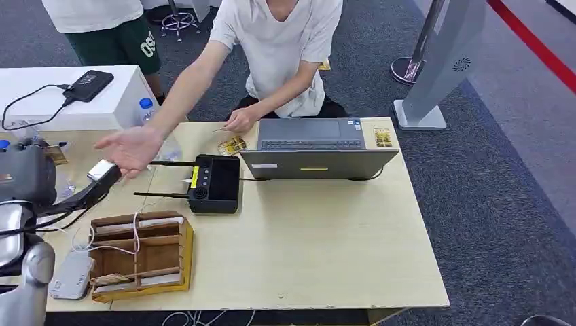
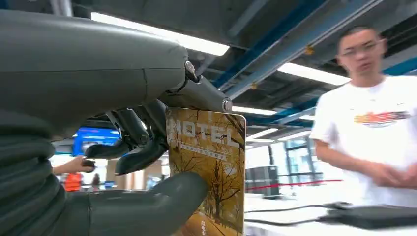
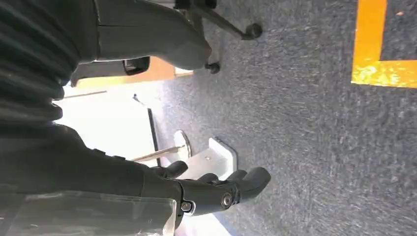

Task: Pass the card to the sensor for recognition and then transmit it.

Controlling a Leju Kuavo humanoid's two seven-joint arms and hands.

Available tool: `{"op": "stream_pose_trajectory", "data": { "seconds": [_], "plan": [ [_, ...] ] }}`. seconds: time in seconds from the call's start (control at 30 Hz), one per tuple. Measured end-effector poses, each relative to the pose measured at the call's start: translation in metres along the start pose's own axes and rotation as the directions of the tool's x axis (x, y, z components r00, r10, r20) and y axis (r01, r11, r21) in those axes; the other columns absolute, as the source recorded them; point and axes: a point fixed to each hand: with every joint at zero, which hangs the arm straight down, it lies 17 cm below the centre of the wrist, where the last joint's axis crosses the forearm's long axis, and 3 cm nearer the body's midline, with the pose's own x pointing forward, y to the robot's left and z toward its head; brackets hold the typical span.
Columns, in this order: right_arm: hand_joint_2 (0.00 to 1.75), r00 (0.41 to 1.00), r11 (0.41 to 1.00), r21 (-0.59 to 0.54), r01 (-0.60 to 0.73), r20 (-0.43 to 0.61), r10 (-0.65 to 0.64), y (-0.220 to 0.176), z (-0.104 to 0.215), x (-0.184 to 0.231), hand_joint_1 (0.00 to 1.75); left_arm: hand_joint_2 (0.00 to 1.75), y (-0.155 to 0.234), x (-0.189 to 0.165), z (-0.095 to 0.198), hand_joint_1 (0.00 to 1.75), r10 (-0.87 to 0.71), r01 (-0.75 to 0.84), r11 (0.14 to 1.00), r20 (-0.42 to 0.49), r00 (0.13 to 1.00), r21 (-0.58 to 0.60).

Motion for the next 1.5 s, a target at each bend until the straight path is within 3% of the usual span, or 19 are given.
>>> {"op": "stream_pose_trajectory", "data": {
  "seconds": [0.1, 0.23, 0.5, 0.77, 0.87, 1.0, 1.5],
  "plan": [
    [1.75, 1.0, 1.0, 0.001, -0.015, 0.004, 0.015, 0.001, -0.002, 0.0, 0.0, 1.75, -0.007, -0.04, -0.02, 1.75, -0.05, 0.048, 0.999, -0.102, 0.994, -0.02],
    [1.75, 1.0, 1.0, 0.008, -0.02, 0.0, 0.02, 0.004, -0.003, -0.002, 0.0, 1.75, -0.015, -0.079, -0.038, 1.75, -0.102, 0.096, 0.994, -0.166, 0.981, -0.044],
    [1.75, 1.0, 1.0, 0.021, -0.021, -0.014, 0.021, 0.008, -0.005, -0.006, 0.0, 1.75, -0.035, -0.124, -0.044, 1.75, -0.176, 0.154, 0.982, -0.249, 0.952, -0.106],
    [1.75, 1.0, 1.0, 0.024, -0.018, -0.016, 0.019, 0.008, -0.005, -0.006, 0.0, 1.75, -0.039, -0.133, -0.045, 1.75, -0.19, 0.164, 0.98, -0.265, 0.945, -0.117],
    [1.75, 0.999, 0.999, 0.025, -0.028, -0.019, 0.029, 0.009, -0.006, -0.006, 0.0, 1.75, -0.05, -0.159, -0.047, 1.75, -0.234, 0.192, 0.968, -0.312, 0.921, -0.16],
    [1.75, 0.999, 0.999, 0.026, -0.03, -0.012, 0.03, 0.008, -0.006, -0.003, 0.0, 1.75, -0.049, -0.142, -0.055, 1.75, -0.238, 0.199, 0.967, -0.29, 0.927, -0.159],
    [1.75, 0.999, 0.999, 0.024, -0.046, 0.016, 0.045, 0.007, -0.01, 0.001, 0.0, 1.75, -0.027, 0.005, -0.083, 1.75, -0.19, 0.182, 0.979, -0.089, 0.978, -0.096]
  ]
}}
